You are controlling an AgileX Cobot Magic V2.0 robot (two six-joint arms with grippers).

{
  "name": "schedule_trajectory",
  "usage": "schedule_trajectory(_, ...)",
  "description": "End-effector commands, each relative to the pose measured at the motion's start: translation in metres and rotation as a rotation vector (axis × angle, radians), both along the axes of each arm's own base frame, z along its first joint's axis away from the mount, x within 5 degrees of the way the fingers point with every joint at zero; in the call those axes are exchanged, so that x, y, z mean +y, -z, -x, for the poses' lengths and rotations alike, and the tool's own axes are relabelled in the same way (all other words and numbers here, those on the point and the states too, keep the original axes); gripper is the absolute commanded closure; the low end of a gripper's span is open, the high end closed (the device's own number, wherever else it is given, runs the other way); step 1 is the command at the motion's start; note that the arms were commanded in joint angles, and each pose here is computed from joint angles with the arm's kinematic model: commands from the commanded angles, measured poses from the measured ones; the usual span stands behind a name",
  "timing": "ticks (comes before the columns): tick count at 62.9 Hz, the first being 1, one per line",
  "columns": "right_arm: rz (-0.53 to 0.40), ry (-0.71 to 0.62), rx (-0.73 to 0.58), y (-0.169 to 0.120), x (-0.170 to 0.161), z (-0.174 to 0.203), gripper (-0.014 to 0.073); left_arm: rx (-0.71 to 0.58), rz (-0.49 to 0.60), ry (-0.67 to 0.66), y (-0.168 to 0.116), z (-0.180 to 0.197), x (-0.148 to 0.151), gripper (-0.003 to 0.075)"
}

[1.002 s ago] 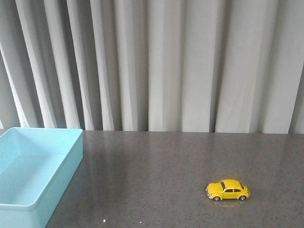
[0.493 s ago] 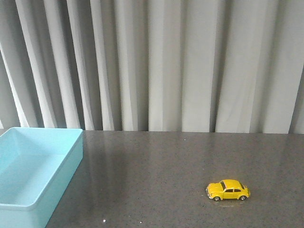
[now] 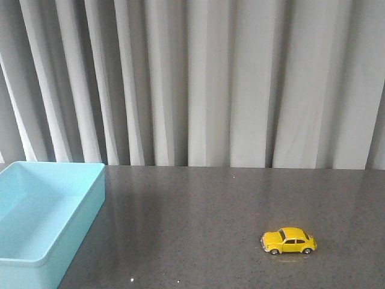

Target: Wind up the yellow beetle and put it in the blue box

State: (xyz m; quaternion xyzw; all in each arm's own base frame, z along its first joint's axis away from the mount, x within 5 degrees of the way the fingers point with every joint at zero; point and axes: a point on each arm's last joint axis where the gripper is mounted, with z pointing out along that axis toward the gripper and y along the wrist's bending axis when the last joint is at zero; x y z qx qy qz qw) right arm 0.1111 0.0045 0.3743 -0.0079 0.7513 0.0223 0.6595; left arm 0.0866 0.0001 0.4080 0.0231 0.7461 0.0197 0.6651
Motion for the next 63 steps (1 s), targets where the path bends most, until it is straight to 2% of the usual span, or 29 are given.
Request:
schedule_trajectory(1,0.032,0.002,0.077,-0.003,0.000,-0.017,0.0599,0.038,-0.001,0.002,-0.007,-0.014,-0.001,0.0726)
schedule_trajectory(11,0.032,-0.012,0.318,0.023,0.001,-0.038,0.0599,0.291,-0.006,-0.020,0.017,-0.029,-0.001,0.0726)
schedule_trajectory(15,0.031,-0.016,0.379,0.030,0.001,-0.043,0.0599,0.355,-0.002,-0.027,0.023,-0.034,-0.001,0.0726)
schedule_trajectory(31,0.031,-0.017,0.472,0.045,0.002,-0.061,0.0595,0.417,-0.006,-0.028,0.031,-0.052,-0.002,0.0720)
schedule_trajectory(36,0.031,-0.017,0.494,0.049,0.002,-0.066,0.0573,0.438,-0.007,-0.027,0.034,-0.058,-0.002,0.0695)
schedule_trajectory(43,0.035,-0.018,0.520,0.054,0.002,-0.072,0.0482,0.466,-0.012,-0.026,0.040,-0.070,-0.003,0.0608)
schedule_trajectory(54,0.036,-0.016,0.512,0.057,0.002,-0.080,0.0204,0.506,-0.021,-0.024,0.048,-0.085,-0.004,0.0407)
schedule_trajectory(63,0.024,-0.018,0.521,0.057,0.002,-0.080,0.0055,0.539,-0.026,-0.024,0.055,-0.096,-0.005,0.0304)
